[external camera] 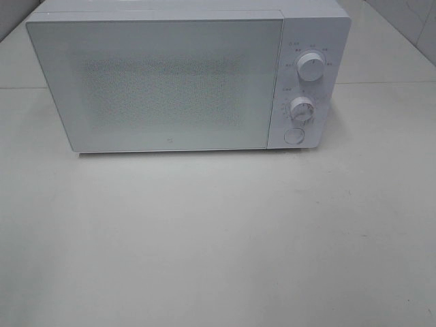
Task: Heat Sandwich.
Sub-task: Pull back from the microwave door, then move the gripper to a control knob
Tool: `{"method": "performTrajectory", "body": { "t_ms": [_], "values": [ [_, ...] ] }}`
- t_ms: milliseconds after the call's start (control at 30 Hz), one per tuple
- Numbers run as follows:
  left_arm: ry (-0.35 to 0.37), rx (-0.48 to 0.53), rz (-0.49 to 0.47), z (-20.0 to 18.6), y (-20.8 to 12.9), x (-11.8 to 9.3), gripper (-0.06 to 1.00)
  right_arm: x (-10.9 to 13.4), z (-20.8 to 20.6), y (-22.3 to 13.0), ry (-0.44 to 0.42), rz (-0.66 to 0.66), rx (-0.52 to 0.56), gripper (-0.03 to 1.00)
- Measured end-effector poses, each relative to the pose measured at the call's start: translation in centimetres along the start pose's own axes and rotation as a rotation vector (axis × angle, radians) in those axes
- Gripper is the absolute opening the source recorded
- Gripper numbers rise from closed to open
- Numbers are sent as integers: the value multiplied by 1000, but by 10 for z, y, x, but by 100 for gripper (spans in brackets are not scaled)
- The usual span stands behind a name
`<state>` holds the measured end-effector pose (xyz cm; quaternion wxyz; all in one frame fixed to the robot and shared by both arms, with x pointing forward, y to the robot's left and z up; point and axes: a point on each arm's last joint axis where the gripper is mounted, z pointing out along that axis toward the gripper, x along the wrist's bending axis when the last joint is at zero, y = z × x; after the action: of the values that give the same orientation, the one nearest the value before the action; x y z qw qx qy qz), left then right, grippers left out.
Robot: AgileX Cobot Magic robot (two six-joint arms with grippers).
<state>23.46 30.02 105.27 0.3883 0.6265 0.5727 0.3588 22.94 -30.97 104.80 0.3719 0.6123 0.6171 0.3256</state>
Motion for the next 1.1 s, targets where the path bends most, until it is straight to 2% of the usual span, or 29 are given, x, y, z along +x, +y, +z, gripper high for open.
{"method": "performTrajectory", "body": {
  "t_ms": [100, 233, 433, 1100],
  "values": [
    [-33, -5, 15, 0, 0, -3, 99, 0, 0, 0, 0, 0, 0, 76],
    [-35, -5, 18, 0, 0, -3, 99, 0, 0, 0, 0, 0, 0, 76],
    [17, -7, -10, 0, 1, -4, 99, 0, 0, 0, 0, 0, 0, 76],
    [21, -8, -12, 0, 1, -4, 99, 0, 0, 0, 0, 0, 0, 76]
  ]
}}
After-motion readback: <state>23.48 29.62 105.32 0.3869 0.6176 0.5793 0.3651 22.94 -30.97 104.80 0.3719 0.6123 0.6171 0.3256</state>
